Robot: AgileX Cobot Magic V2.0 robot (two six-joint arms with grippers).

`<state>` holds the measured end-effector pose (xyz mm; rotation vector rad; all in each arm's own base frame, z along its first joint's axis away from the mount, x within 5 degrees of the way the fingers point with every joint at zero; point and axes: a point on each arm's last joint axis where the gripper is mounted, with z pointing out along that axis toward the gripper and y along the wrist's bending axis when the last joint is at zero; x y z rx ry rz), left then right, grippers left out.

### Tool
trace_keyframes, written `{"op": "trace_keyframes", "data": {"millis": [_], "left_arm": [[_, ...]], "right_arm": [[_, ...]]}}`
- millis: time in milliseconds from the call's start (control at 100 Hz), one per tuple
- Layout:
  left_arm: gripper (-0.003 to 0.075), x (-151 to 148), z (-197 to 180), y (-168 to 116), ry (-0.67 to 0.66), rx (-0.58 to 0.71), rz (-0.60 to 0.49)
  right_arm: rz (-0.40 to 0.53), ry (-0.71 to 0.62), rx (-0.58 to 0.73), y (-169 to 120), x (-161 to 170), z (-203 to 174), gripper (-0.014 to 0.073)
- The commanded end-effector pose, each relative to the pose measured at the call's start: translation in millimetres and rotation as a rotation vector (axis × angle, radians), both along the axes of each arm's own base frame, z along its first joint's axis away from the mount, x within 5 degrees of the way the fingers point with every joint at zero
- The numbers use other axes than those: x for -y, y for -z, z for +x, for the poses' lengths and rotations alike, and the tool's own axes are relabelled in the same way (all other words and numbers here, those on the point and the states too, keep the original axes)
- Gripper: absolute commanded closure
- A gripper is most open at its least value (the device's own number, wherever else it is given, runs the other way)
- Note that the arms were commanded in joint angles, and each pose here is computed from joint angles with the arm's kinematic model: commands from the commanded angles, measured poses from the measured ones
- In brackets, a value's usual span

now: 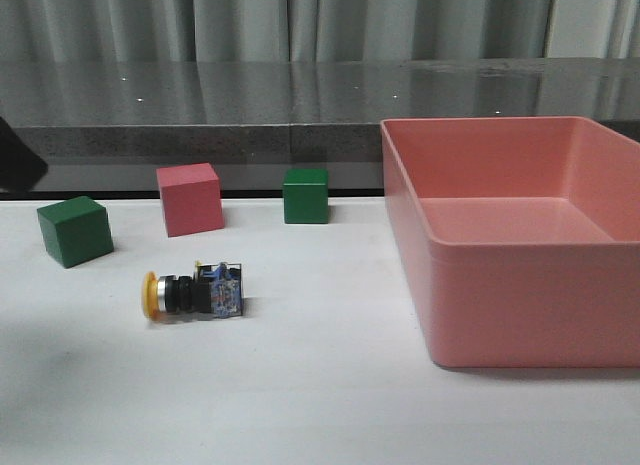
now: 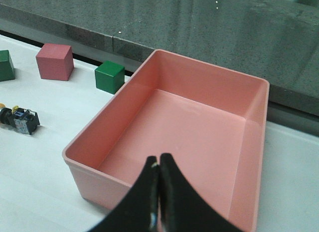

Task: Place and stand button with both arms
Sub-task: 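Move the left gripper down and grasp the button's black body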

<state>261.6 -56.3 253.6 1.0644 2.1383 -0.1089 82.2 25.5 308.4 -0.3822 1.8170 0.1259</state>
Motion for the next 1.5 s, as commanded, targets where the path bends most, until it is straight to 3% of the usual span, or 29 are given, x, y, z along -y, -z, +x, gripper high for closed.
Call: {"op": "trace_keyframes", "data": {"millis": [0, 150, 280, 360, 430, 550, 610, 820, 990, 1210, 1330, 1490], "left_arm": [[0.008, 10, 13, -7, 0.083, 0.088, -0.044], [0.0081, 17, 35, 15, 0.084, 0.113, -0.123], [0.0081, 12, 48, 33, 0.066, 0.138, -0.038], [0.0081, 12, 51, 42, 0.048, 0.112, -0.043], [0.0081, 17, 50, 47, 0.108, 0.088, -0.057], [0.0081, 30, 44, 54, 0.355, 0.11, -0.079], [0.0081, 35, 43, 55, 0.413, 0.134, -0.115], [0.0081, 46, 51, 73, 0.495, 0.186, -0.246], [0.0081, 52, 56, 97, 0.504, 0.149, -0.349], [0.0085, 53, 57, 125, 0.507, 0.077, -0.368], [0.0191, 53, 57, 133, 0.502, 0.053, -0.37], [0.051, 52, 57, 134, 0.503, 0.048, -0.36]], "right_arm": [[0.03, 0.032, 0.084, -14, 2, 1, 0.0655], [0.03, 0.032, 0.084, -14, 2, 1, 0.0655], [0.03, 0.032, 0.084, -14, 2, 1, 0.0655], [0.03, 0.032, 0.084, -14, 2, 1, 0.0655], [0.03, 0.032, 0.084, -14, 2, 1, 0.0655], [0.031, 0.034, 0.088, -15, 2, 1, 0.0655], [0.031, 0.034, 0.088, -15, 2, 1, 0.0655], [0.031, 0.034, 0.088, -15, 2, 1, 0.0655], [0.031, 0.035, 0.091, -15, 2, 1, 0.0655], [0.031, 0.035, 0.091, -15, 2, 1, 0.0655], [0.031, 0.035, 0.091, -15, 2, 1, 0.0655], [0.032, 0.036, 0.094, -15, 3, 1, 0.0655]]}}
